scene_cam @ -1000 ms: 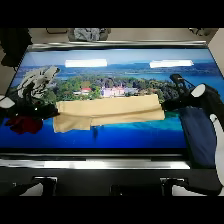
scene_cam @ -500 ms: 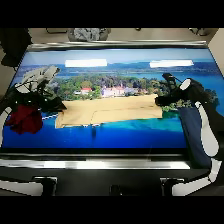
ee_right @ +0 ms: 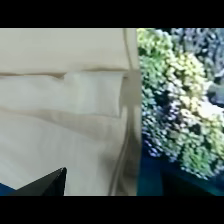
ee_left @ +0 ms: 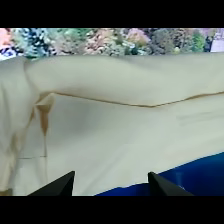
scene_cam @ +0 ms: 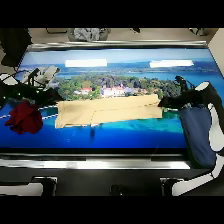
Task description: Fold the shirts.
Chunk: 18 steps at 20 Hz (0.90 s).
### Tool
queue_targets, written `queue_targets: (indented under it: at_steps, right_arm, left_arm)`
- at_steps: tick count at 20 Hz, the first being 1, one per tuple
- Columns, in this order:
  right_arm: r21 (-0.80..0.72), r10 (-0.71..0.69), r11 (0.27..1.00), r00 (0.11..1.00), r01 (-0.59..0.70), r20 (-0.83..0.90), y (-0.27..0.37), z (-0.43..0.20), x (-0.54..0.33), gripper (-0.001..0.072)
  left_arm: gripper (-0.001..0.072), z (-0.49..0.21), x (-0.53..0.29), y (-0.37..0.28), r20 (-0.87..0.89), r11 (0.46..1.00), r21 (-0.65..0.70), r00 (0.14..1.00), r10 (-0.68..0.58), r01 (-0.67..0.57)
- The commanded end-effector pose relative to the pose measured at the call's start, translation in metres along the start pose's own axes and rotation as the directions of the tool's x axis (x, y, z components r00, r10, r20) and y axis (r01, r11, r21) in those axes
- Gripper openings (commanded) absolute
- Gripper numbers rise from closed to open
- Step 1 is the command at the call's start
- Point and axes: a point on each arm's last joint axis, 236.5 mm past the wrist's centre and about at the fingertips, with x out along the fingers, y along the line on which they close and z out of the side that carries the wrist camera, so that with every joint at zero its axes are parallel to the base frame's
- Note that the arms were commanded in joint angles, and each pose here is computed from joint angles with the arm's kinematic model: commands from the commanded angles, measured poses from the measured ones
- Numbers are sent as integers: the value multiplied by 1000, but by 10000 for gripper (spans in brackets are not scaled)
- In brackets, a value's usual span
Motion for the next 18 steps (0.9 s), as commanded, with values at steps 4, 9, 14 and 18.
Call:
queue_targets:
  at_steps: [4, 9, 14, 18]
  right_arm:
    - [120, 139, 983, 990, -142, 34, 23, 11, 47, 423]
    - [-21, 183, 983, 968, -182, 171, 65, 47, -1, 46]
    - [-225, 218, 960, 948, -166, 230, 144, 46, -99, 45]
    - [-338, 209, 935, 941, -112, 266, 215, 29, -150, 46]
  left_arm:
    - [542, -4, 3, -79, 43, 984, 173, 998, -47, 39]
    - [213, -17, 44, -118, -2, 965, 254, 998, -69, 67]
    - [29, -40, 128, -176, -60, 969, 188, 987, -149, 158]
    - [28, -64, 187, -230, -88, 953, 79, 954, -287, 294]
